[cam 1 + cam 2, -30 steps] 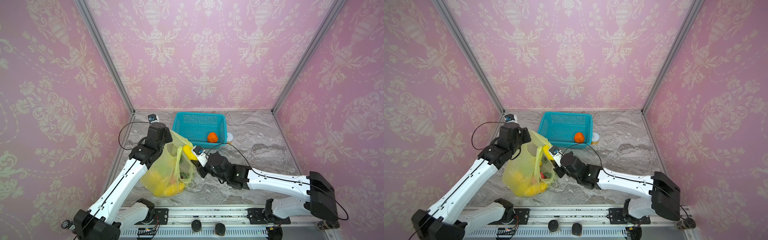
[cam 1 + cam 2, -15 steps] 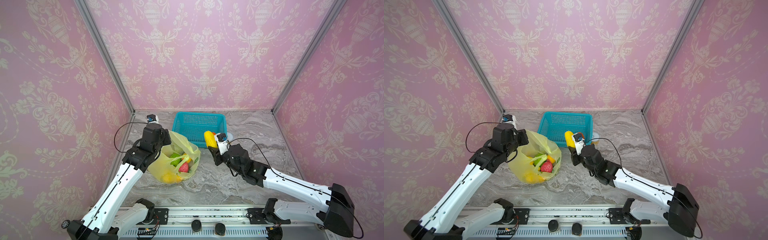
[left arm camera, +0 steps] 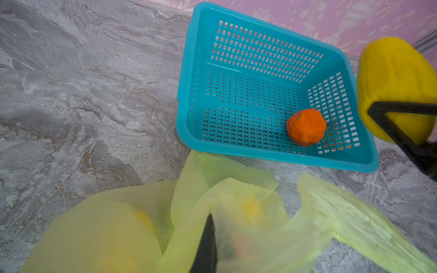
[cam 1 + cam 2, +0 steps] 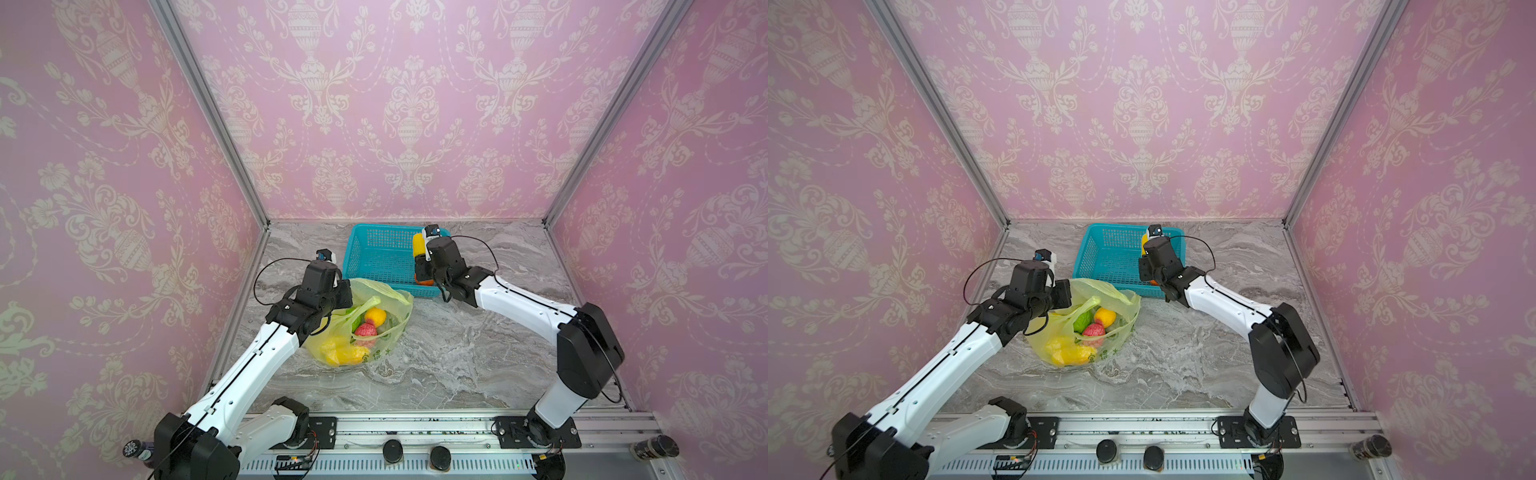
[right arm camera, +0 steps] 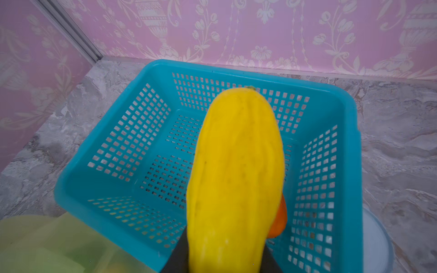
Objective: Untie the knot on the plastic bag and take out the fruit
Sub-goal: 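Carry the yellow fruit into the teal basket and open the right gripper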
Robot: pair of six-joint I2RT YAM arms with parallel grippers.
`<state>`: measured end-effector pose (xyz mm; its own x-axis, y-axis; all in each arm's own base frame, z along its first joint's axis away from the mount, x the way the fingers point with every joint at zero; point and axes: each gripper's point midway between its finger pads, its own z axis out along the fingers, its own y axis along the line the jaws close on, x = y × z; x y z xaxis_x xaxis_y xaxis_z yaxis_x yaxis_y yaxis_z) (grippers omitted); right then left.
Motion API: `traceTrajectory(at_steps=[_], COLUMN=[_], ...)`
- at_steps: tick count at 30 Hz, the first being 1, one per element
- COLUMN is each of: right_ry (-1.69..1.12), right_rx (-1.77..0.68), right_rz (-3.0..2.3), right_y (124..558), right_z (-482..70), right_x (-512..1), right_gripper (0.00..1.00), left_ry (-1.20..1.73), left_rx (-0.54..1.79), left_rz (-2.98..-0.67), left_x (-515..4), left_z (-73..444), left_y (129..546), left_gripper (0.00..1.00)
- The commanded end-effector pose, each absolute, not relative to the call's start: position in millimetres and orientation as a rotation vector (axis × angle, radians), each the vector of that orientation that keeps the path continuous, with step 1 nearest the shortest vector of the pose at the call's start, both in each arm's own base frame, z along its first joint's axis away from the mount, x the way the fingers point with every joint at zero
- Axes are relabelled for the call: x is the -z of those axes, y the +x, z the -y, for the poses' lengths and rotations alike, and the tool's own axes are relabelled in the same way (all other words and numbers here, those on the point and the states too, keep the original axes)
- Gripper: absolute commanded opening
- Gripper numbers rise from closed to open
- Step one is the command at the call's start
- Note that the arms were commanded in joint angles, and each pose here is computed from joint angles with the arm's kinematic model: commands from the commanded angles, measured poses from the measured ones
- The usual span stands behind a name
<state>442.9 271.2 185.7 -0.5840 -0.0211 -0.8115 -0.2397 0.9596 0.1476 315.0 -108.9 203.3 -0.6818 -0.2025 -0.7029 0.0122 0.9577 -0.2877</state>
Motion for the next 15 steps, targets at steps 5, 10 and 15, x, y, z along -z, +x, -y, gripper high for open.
traceTrajectory(at_steps=[5,10,15], right_ry=[-0.226,-0.225,-0.217], right_rx=[-0.227,-0.213,-0.220], right_rz=[-2.421,-2.470,-2.480], right_y=[458.9,464.1,462.5], right_z=[-280.4,-282.4,-282.1], right_x=[-119.0,-96.1,-90.4], right_gripper=[0.00,0.02,0.10], left_ry=[-0.113,-0.116,-0.132], left_rx=[0.337,0.342,0.363], left_rz=[-2.206,-2.174,-2.132], left_x=[-211.5,-211.6,-211.5], left_z=[103.8,102.7,102.5], left_y=[309.4,310.1,310.8], left_gripper=[0.00,0.00,0.00])
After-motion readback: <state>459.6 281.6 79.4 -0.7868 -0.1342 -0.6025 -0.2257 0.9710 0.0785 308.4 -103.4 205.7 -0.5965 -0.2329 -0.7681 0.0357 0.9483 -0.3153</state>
